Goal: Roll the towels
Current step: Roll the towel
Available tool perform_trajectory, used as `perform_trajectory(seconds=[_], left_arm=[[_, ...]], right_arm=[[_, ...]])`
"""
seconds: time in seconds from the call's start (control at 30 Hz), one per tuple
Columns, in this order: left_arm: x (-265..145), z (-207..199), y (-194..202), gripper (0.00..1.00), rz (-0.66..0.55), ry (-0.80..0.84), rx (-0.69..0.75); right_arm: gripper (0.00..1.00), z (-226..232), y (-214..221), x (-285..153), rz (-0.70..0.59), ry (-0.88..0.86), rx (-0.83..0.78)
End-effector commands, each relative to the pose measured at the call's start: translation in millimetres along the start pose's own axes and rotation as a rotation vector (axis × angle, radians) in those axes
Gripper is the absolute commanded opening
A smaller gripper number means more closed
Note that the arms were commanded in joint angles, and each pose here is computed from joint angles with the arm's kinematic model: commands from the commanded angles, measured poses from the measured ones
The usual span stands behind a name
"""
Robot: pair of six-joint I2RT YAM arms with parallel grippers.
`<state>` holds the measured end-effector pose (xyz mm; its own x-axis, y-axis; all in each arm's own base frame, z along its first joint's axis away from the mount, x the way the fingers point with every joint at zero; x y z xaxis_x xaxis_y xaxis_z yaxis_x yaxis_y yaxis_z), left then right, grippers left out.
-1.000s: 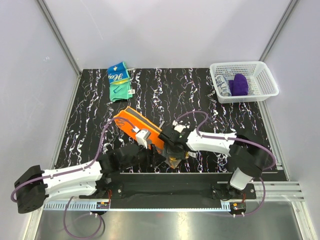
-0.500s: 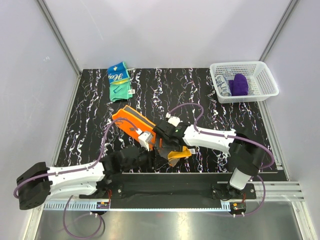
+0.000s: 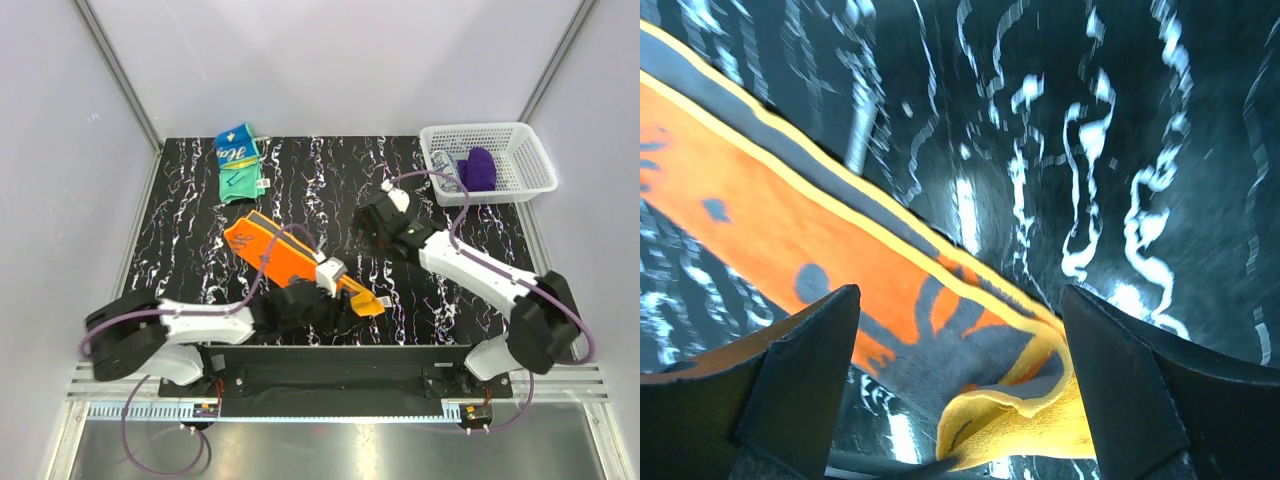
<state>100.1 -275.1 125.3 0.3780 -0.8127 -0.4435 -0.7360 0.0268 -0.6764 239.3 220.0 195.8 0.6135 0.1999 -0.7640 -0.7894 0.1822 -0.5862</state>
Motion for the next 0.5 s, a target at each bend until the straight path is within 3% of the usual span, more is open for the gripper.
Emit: perform_trajectory(seconds=[0.0,0.1,0.27,0.47], left_arm=[[29.4,2.1,-7.6,0.57,0.034,-0.124,0.048],[45.4,6.5,-3.5,0.55,0.081,-0.200,0.045],[44.4,12.8,-3.3,0.56,0.060,-0.277,0.045],[44.2,16.9,-0.4,0.63,0.073,-0.296,0.062]], right_arm=[[0.89,-1.5,-17.0,-18.5,-0.062,-0.018,-0.057],[0.89,-9.3,-11.2,-24.0,-0.052,-0.011,-0.052],[0.89,-30.1,6.4,-36.1,-0.042,0.001,-0.028],[0.90,-46.6,14.6,-60.5,-0.067,-0.008,-0.003]])
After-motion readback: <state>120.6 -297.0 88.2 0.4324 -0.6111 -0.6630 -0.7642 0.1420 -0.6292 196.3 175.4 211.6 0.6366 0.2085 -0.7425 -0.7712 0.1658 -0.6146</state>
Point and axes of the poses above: each gripper's point midway between its finger pads, its own x axis out along the fingers, its own z axis along the line the jaws close on, y = z × x, the point moved 9 cm from there along -x, back along the fingers, and after that the axes turned 6 degrees about -x, right-handed, at the moved point
